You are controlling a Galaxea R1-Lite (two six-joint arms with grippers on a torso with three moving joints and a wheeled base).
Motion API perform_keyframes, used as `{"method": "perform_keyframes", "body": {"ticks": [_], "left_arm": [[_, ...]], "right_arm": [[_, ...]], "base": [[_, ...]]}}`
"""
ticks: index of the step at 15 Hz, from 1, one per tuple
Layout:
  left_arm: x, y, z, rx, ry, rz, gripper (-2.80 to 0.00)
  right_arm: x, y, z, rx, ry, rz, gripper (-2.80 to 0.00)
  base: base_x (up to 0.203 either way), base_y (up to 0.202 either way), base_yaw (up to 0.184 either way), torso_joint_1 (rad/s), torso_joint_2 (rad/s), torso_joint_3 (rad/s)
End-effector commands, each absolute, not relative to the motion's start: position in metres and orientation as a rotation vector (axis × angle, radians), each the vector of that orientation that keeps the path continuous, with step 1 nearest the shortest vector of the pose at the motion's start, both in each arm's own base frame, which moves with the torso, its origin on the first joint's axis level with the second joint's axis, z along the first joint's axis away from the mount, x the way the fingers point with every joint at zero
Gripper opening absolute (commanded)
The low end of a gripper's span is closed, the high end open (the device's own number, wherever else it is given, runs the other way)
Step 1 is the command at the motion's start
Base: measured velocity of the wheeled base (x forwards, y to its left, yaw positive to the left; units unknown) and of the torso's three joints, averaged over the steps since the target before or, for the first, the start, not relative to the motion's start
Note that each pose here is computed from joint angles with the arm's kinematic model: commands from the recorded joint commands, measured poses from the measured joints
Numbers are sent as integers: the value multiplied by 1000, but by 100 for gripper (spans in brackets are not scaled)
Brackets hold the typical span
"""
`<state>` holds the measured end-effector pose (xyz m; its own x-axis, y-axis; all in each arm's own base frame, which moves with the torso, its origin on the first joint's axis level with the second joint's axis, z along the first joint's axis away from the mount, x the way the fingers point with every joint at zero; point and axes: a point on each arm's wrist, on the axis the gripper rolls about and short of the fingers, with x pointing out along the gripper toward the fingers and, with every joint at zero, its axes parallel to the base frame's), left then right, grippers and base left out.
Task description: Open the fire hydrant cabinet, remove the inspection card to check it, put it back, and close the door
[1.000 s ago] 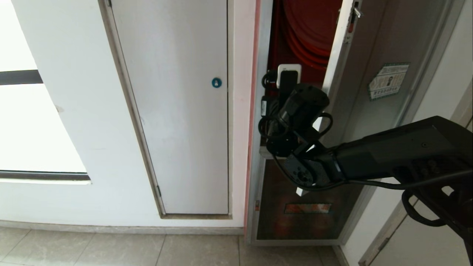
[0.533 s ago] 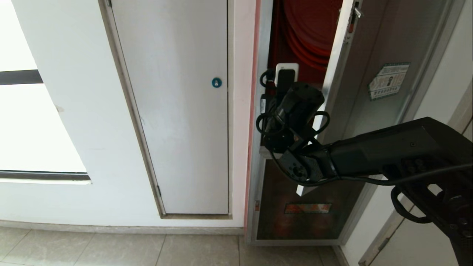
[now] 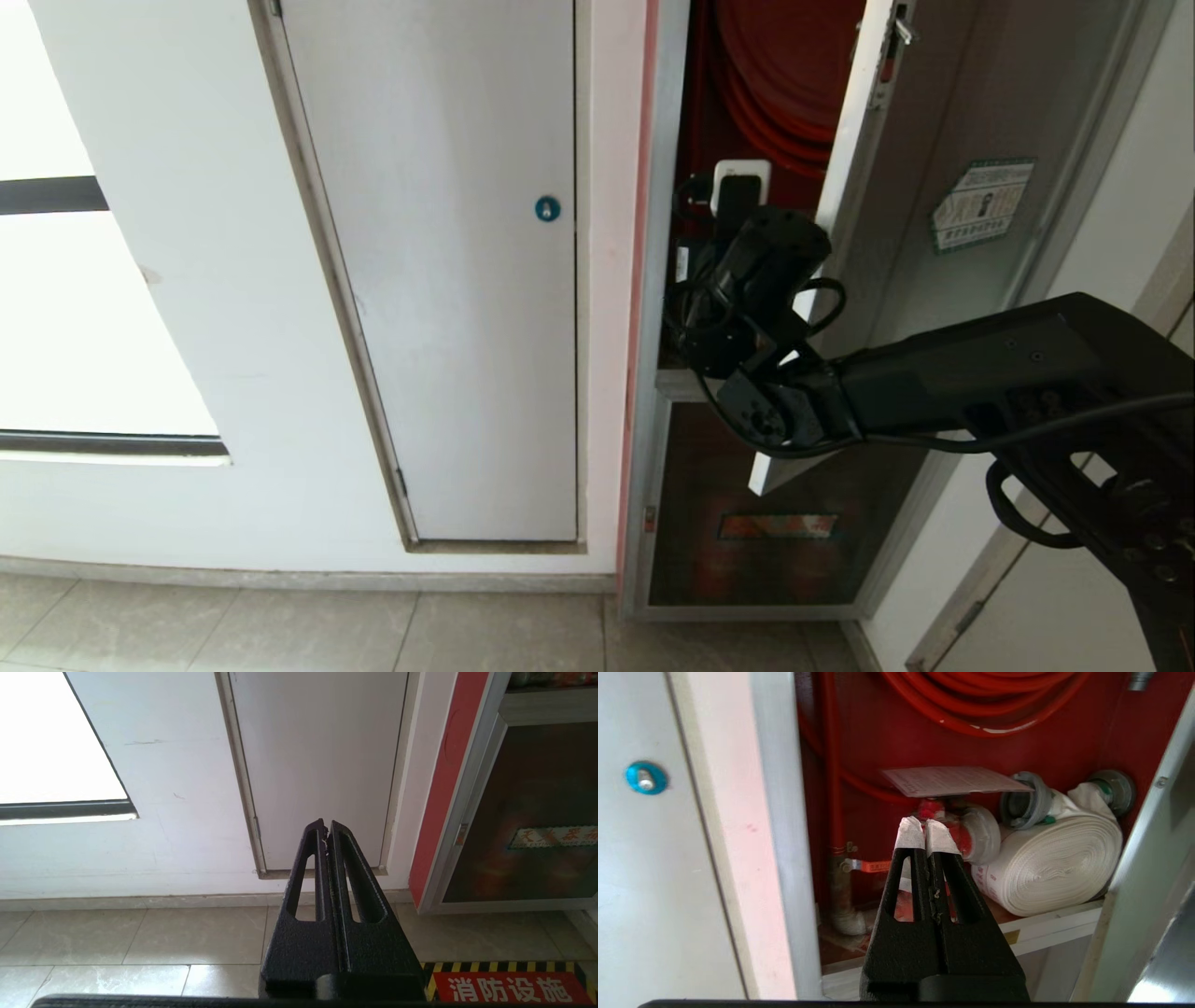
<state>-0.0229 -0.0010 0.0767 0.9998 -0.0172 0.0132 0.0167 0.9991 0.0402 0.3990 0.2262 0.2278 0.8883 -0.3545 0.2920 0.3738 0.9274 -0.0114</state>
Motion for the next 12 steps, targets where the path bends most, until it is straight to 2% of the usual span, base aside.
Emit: {"method": "perform_keyframes", "body": {"ticks": [1, 12], "left_arm": [[-22, -1, 75, 40, -8, -17, -280], [-22, -1, 75, 40, -8, -17, -280]], "right_arm": [[401, 221, 230, -65, -295, -396, -280], [403, 206, 236, -65, -300, -428, -280]], "base": [[0, 0, 0, 0, 0, 0], [0, 0, 0, 0, 0, 0]]}}
